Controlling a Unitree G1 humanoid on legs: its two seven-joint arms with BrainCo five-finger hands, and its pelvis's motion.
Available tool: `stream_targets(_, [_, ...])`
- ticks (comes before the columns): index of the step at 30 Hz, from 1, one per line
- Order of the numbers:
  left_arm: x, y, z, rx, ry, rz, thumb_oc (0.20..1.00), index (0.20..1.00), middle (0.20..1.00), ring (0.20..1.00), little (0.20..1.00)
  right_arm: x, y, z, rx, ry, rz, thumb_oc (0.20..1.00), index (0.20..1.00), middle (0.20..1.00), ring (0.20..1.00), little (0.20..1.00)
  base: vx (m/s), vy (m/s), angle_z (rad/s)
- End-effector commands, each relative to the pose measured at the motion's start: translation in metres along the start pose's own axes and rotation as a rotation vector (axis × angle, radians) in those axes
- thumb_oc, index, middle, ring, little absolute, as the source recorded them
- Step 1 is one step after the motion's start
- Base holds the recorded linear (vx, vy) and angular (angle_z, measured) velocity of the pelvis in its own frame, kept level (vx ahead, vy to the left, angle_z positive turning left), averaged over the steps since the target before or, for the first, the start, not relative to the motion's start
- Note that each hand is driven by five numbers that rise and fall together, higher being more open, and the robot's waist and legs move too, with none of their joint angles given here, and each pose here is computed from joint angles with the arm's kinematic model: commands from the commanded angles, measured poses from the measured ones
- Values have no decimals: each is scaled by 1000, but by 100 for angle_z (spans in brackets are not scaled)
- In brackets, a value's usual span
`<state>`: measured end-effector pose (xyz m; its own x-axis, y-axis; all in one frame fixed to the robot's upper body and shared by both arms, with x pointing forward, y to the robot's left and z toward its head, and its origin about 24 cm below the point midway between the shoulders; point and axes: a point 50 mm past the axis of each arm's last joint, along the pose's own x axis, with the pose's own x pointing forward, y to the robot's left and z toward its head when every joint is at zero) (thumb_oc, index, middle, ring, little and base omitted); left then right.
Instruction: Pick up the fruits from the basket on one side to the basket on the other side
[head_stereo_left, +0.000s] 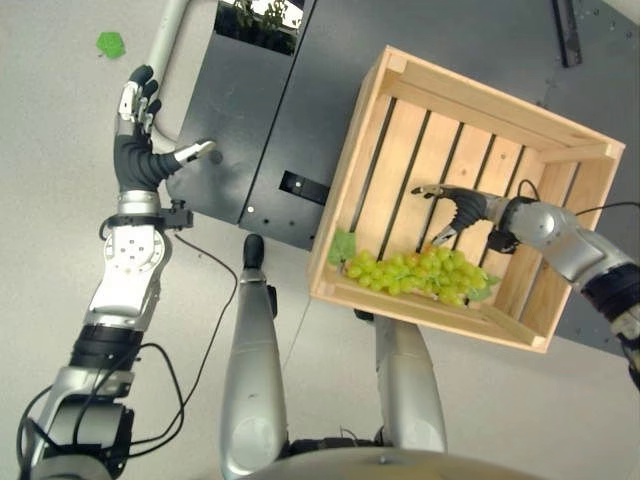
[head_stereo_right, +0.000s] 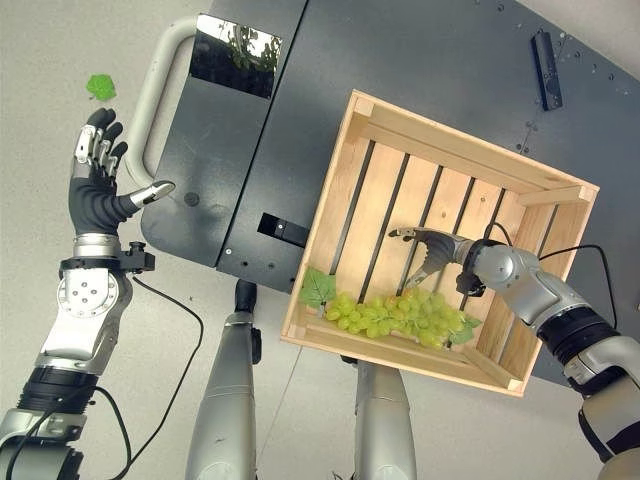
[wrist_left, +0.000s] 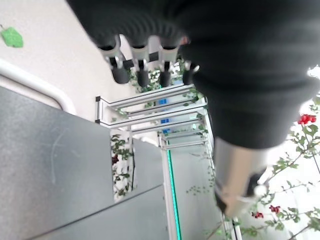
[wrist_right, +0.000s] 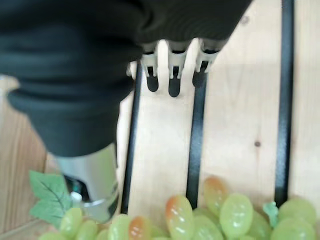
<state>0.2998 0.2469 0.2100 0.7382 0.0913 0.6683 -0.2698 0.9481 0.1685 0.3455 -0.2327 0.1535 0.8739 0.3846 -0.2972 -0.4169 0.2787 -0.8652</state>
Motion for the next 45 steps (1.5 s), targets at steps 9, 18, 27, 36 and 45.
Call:
stream_targets(9, [8, -4, 23, 29, -126, -4, 1000, 1000, 1000, 1000, 1000, -7, 27, -29, -65, 124, 96, 1000, 1000, 1000, 1000, 1000, 24, -2, 8])
stream_targets(18, [5, -4, 22, 45, -121, -15, 1000, 1000, 1000, 1000, 1000, -28, 54, -49, -60, 182, 197, 1000, 1000, 1000, 1000, 1000, 2, 20, 1])
stream_targets(27, [6, -3, 23, 54, -122, -22, 1000, 1000, 1000, 1000, 1000, -41, 54, -42, -23, 133, 221, 1000, 1000, 1000, 1000, 1000, -4, 7, -1])
stream_targets(36, [9, -1, 25, 76, -133, -42, 1000, 1000, 1000, 1000, 1000, -50, 53, -39, -23, 123, 271, 1000, 1000, 1000, 1000, 1000, -39, 20, -6])
stream_targets(45, [12, -2, 25, 87, -130, -69, 1000, 1000, 1000, 1000, 1000, -45, 56, -30, -14, 79, 292, 1000, 1000, 1000, 1000, 1000, -89, 21, -7])
